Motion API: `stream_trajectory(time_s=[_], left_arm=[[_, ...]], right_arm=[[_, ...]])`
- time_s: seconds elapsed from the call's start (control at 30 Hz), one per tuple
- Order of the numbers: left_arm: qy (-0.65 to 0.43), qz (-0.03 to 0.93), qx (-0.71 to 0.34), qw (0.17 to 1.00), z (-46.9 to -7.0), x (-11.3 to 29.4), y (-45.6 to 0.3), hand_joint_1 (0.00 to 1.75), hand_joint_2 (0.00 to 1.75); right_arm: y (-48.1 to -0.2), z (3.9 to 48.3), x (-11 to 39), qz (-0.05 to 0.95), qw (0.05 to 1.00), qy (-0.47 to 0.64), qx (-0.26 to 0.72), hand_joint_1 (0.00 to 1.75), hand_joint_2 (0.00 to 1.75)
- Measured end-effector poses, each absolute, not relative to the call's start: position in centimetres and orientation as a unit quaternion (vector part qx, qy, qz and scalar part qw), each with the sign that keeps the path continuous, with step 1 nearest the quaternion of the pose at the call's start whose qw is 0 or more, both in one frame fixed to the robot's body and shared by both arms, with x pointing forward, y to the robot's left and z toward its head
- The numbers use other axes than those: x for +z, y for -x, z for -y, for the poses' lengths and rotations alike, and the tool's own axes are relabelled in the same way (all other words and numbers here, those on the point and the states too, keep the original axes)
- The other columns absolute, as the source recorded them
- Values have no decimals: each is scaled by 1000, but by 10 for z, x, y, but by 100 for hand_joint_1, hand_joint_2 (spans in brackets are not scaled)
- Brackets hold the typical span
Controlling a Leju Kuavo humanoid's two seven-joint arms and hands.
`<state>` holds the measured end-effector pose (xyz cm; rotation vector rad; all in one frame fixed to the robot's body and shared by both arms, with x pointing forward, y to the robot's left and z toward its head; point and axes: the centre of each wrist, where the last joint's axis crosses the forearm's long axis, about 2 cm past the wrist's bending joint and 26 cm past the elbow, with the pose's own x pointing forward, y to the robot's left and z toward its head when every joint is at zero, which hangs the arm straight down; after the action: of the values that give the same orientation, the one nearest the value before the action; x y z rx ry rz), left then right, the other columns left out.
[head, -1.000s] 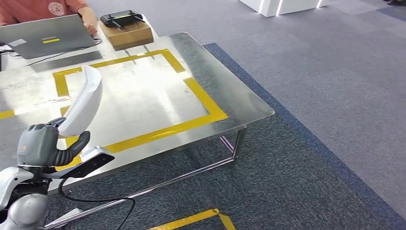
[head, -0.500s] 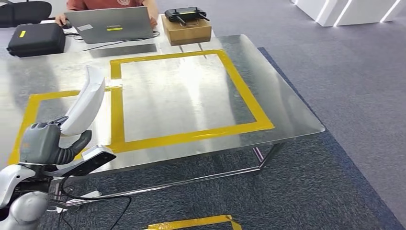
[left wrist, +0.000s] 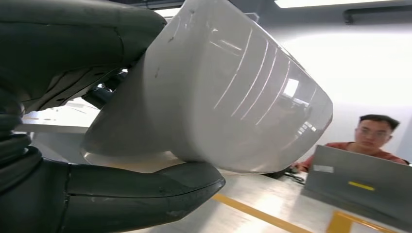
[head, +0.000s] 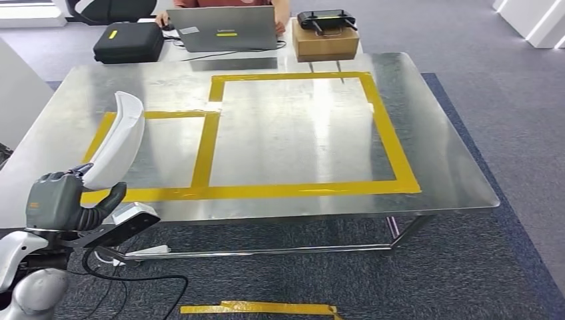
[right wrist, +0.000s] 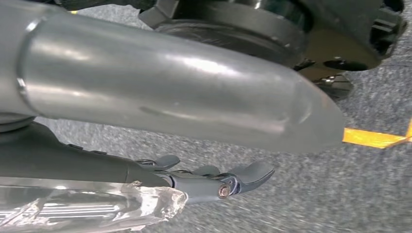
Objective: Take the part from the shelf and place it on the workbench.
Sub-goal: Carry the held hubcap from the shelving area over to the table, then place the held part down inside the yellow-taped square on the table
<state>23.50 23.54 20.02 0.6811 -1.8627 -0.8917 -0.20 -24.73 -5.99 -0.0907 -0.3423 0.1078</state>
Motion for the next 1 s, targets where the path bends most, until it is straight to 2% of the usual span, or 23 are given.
stream_trajectory(time_s=[0.4,0.63,1.0], left_arm=[[-279,756,-364,466,-236,200,-235,175,175],[-283,756,-395,438,-236,204,-243,175,175],[-250,741,-485,391,-196,213,-270,175,175]], right_arm=[[-2,246,-60,190,980,26,45,0,0],[-1,245,-61,188,981,10,46,0,0],[3,242,-63,189,982,-6,26,0,0]])
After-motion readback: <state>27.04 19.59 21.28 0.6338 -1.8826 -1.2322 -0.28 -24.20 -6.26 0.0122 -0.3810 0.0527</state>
